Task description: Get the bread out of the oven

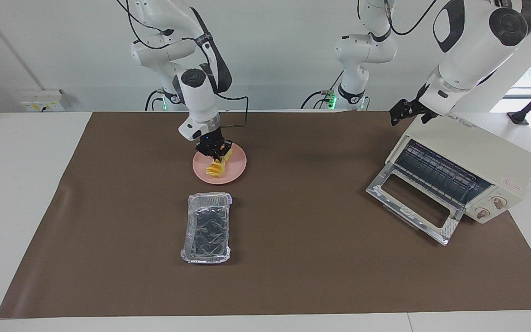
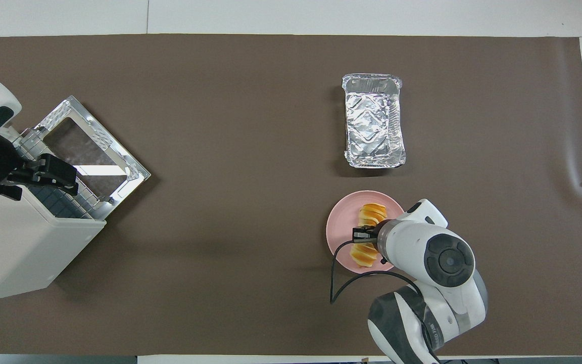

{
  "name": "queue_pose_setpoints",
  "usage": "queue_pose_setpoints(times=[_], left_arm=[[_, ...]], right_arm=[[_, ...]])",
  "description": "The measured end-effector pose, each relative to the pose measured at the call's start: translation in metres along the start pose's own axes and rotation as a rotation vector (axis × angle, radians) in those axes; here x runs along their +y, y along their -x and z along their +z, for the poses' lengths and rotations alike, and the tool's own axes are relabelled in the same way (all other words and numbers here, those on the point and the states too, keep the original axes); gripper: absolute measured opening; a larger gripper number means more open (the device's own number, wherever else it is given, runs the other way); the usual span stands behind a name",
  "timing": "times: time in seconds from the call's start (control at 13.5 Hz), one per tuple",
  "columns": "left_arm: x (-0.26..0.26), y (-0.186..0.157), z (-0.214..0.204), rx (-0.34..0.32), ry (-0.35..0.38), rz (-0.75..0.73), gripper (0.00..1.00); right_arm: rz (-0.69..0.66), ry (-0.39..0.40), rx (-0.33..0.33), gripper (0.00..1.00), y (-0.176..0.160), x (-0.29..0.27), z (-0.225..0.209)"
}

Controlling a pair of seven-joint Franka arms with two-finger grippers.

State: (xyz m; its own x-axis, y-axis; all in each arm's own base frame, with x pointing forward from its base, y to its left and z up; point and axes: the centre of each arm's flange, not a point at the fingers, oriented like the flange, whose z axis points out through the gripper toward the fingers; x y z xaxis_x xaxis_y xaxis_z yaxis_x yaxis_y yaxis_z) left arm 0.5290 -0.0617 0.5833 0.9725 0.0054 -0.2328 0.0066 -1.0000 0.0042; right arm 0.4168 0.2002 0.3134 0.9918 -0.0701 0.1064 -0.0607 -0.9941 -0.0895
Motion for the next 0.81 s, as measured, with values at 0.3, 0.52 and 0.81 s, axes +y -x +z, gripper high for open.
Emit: queue_pose_setpoints(times=[0.3,0.52,0.81], left_arm=[[0.000,0.000,0.000,0.000,0.000,0.000,1.00],[0.000,0.000,0.000,0.000,0.000,0.000,1.00],[0.000,0.000,0.000,0.000,0.000,0.000,1.00]], right_arm=[[0.027,0.008,-0.021,0.71,-0.019,-0.009,-0.019],[0.068,0.017,-0.045,1.00,-0.067,-0.011,-0.071],[0.106,0.008,0.018,1.00,-0.147,0.063,-0.161]])
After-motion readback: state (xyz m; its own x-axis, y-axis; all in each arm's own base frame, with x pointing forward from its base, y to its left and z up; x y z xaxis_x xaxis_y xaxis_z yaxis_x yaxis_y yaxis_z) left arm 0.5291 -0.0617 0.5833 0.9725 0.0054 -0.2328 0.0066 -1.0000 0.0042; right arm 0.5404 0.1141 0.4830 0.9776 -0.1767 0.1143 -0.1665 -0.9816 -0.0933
